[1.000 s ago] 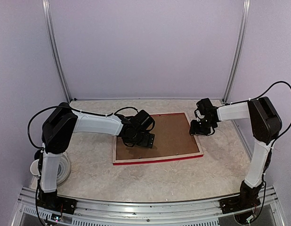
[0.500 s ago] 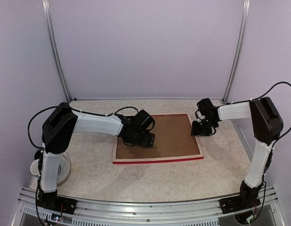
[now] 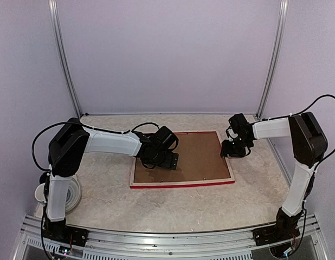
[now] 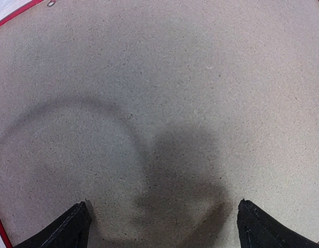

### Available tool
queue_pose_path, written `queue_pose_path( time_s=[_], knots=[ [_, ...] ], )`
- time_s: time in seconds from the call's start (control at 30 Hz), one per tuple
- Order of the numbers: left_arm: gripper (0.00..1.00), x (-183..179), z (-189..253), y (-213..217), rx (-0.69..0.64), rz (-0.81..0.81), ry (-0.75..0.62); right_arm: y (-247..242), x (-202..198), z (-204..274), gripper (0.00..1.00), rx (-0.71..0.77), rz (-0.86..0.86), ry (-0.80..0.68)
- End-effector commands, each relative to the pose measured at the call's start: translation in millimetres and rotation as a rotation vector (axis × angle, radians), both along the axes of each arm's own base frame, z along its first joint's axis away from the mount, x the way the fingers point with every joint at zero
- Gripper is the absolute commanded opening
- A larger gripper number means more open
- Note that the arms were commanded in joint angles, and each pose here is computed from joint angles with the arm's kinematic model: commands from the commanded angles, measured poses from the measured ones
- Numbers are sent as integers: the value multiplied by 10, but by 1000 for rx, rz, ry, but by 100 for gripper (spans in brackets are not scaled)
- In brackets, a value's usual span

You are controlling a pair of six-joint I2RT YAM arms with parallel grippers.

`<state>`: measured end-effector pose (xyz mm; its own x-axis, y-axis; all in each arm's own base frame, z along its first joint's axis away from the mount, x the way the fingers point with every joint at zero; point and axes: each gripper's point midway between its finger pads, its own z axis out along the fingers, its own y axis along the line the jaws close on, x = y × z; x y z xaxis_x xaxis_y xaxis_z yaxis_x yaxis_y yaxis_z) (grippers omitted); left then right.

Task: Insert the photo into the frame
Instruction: Press the fastener onto the backboard.

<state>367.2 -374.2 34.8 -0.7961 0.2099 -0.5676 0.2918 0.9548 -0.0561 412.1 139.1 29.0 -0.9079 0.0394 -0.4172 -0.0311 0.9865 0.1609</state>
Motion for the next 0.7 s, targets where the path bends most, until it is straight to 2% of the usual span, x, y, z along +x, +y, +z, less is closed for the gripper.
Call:
queue_pose_path(
  time_s=[0.0,0.17,0.33,0.67],
  knots=[
    [98,-81,-206,118,40,13,53,-53,-249,35,54,7,18,77],
    [98,-90,-209,109,35,12,53,-23,-163,312,54,28,23,9],
    [98,-95,-216,117,37,11,54,-42,-122,392,54,20,14,-17],
    [98,-108,-212,112,32,8,54,-109,-132,-39,52,-37,-6,62]
  ],
)
